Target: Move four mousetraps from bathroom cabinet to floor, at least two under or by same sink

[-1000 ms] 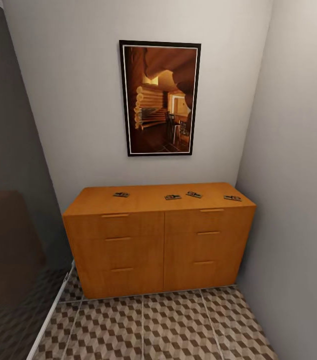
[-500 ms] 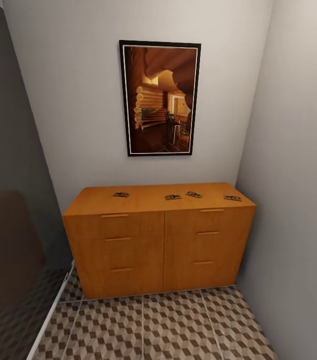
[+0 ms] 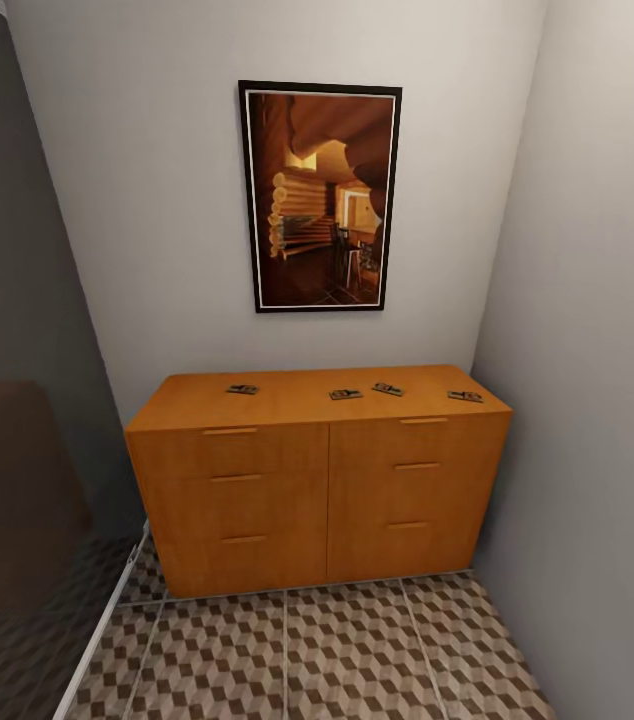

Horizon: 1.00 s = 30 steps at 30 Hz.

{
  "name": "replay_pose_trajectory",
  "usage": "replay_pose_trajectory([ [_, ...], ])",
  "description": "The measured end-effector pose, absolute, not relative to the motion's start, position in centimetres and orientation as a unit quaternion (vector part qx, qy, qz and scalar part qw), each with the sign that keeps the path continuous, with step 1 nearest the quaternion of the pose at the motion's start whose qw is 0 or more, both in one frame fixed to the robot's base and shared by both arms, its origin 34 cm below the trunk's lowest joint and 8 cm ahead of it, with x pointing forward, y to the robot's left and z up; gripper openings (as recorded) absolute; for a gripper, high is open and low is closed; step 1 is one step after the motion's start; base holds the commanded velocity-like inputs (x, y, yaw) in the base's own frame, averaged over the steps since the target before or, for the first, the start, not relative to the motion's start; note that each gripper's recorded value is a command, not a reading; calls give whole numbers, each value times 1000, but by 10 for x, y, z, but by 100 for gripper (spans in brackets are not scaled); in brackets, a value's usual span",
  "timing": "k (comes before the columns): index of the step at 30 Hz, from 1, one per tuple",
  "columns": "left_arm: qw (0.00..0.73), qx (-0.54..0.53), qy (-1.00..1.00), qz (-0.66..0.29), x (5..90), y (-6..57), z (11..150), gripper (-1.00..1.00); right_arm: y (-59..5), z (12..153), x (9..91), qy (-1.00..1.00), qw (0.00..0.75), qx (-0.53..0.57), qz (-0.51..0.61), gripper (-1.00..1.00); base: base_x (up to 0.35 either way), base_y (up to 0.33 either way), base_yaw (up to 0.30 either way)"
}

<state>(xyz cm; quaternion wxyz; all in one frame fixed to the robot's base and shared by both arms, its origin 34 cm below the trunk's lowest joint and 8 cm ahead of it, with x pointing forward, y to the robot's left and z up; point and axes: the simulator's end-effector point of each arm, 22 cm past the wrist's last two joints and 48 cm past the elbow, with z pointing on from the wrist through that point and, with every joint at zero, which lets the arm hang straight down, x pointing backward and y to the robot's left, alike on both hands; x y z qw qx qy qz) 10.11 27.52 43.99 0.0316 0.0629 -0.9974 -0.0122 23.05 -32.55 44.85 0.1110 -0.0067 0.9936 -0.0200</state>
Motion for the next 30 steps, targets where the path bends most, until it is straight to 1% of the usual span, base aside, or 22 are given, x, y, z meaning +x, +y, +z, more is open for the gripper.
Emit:
replay_pose_trajectory([
  [7, 11, 82, -997, 3, 143, 251, 438, 100, -347, 453, 247, 993, 114, -15, -20, 100, 0, 0, 0],
  [16, -13, 71, -997, 30, 197, 212, 442, 100, -306, 458, 298, 990, 138, -33, 6, 100, 0, 0, 0],
  [17, 57, 39, -996, 60, 216, 173, 461, 100, -281, 467, 313, 998, 63, -23, 3, 100, 0, 0, 0],
  [18, 73, 30, -994, 70, 298, 170, 502, 100, -278, 513, 396, 999, 44, -17, -3, 100, 0, 0, 0],
  [19, -39, 24, -996, 72, 456, 177, 585, 100, -275, 608, 529, 993, 115, -14, -13, 100, 0, 0, 0],
  [20, -177, 16, -981, 75, 610, 179, 690, 100, -271, 776, 688, 949, 315, -15, -18, 100, 0, 0, 0],
  [21, -276, 7, -958, 77, 714, 177, 798, 100, -270, 905, 772, 908, 418, -13, -21, 100, 0, 0, 0],
  [22, -336, -1, -938, 81, 773, 174, 883, 100, -272, 946, 800, 899, 437, -10, -23, 100, 0, 0, 0],
  [23, -354, -3, -931, 83, 792, 172, 914, 100, -272, 938, 800, 905, 425, -9, -23, 100, 0, 0, 0],
  [24, -326, -2, -941, 88, 782, 169, 887, 100, -272, 953, 812, 904, 426, -7, -24, 100, 0, 0, 0],
  [25, -322, -2, -942, 92, 785, 167, 890, 100, -272, 964, 819, 903, 429, -6, -24, 100, 0, 0, 0],
  [30, -340, 13, -934, 111, 826, 167, 963, 100, -259, 1030, 854, 895, 445, -6, -26, 100, 0, 0, 0],
])
